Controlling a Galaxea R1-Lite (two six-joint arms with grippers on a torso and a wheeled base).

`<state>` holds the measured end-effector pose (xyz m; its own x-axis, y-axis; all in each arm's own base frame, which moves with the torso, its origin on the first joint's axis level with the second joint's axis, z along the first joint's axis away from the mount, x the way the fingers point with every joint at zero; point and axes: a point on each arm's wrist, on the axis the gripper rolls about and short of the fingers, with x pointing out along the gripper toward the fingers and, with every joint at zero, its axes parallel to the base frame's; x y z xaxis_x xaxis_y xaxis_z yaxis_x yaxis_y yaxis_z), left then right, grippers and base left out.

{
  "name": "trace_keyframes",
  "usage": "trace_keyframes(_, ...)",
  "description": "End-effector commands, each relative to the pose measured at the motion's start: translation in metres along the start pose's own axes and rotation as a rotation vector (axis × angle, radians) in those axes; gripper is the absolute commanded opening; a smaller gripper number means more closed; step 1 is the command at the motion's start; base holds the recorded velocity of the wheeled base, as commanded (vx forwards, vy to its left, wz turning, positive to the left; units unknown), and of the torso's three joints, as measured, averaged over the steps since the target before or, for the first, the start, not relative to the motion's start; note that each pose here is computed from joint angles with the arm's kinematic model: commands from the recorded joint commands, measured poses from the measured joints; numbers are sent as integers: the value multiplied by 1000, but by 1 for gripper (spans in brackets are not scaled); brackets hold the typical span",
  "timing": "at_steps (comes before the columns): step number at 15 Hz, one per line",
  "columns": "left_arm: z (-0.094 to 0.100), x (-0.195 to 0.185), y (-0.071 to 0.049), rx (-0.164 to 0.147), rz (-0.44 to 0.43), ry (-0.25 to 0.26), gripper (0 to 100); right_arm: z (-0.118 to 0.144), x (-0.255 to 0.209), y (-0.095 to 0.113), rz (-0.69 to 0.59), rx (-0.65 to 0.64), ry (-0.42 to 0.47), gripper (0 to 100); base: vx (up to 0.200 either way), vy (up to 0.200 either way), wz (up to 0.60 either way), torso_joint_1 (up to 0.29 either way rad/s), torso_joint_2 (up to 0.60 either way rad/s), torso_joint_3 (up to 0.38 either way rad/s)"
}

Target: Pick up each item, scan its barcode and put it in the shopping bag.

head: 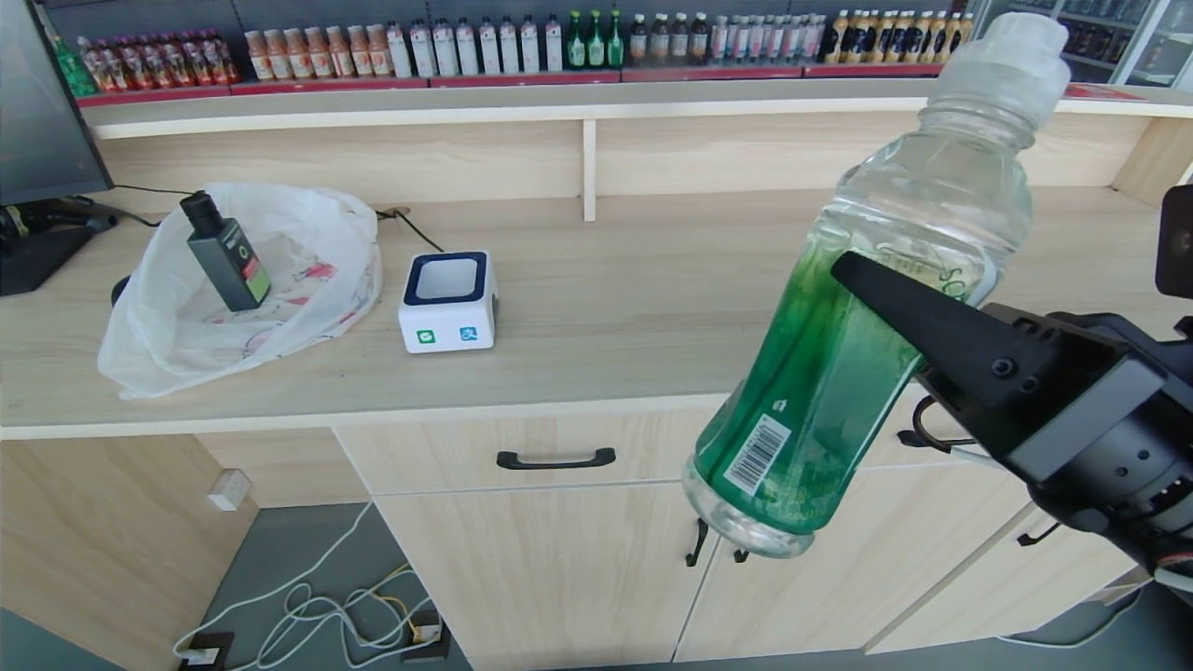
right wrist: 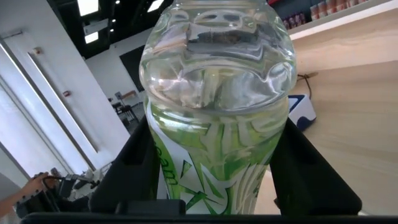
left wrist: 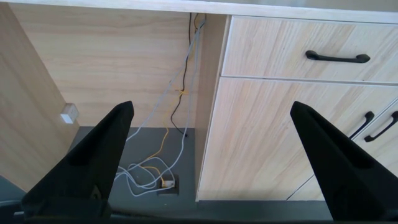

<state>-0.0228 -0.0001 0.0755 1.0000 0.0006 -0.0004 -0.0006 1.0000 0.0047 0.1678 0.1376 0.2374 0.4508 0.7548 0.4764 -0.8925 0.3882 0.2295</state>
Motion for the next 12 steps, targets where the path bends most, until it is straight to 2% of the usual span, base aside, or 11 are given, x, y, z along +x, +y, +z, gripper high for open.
trace_keyframes(1,0,0,0,0,1,0,100,-4,-3,-1,-9,-26,17,0,0,0,0,0,0,0)
trace_keyframes(4,0,0,0,0,1,0,100,-13,-9,-4,-31,-120,59,0,0,0,0,0,0,0)
trace_keyframes(8,0,0,0,1,1,0,100,-19,-7,-14,-278,-231,9,0,0,0,0,0,0,0)
trace_keyframes(12,0,0,0,0,1,0,100,-26,-7,-21,-415,-394,34,0,0,0,0,0,0,0)
